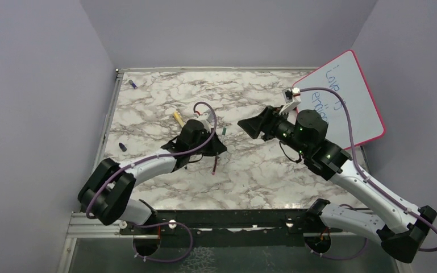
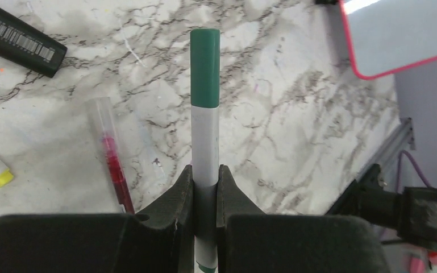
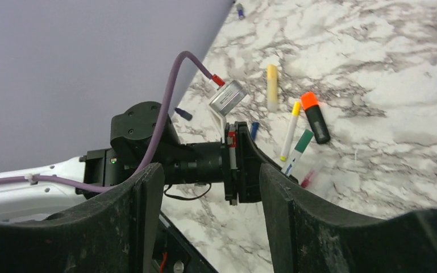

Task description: Insert the pens into the pen caps

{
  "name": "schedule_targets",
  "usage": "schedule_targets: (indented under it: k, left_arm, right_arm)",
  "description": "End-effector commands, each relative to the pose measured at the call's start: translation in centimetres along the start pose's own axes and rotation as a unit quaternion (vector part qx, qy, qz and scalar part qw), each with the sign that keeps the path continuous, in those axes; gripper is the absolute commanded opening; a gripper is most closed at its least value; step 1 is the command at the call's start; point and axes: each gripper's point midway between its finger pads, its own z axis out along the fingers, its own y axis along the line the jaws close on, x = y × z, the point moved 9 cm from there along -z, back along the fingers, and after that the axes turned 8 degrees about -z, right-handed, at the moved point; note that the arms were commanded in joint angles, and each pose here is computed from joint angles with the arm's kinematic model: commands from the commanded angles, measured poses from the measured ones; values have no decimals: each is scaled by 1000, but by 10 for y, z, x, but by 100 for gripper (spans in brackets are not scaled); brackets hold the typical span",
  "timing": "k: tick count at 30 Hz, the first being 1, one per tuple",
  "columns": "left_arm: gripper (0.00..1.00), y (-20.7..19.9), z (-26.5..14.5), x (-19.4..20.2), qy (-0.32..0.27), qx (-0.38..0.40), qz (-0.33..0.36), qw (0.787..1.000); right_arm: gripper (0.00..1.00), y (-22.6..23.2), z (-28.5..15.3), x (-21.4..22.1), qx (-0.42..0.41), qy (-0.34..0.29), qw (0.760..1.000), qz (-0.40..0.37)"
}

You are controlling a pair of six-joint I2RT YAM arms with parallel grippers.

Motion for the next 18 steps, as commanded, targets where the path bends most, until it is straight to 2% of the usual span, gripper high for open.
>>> schedule_targets:
  k: [1,5,9,18]
  left_arm:
    - [12,8,28,-4,-24,-101,9,995]
    - [14,9,54,7,12,-133,22,991]
    - [16,17,74,16,12,-186,22,982]
    - [28,22,87,24,11,-229,28,973]
  right_arm:
    - [66,-14,-5,13,60,23,998,2]
    - [66,-19,-8,18,76,25,997,2]
    - [66,-21,-9,20,84,29,996,1]
    - [67,-26,-16,20,107,33,994,-12]
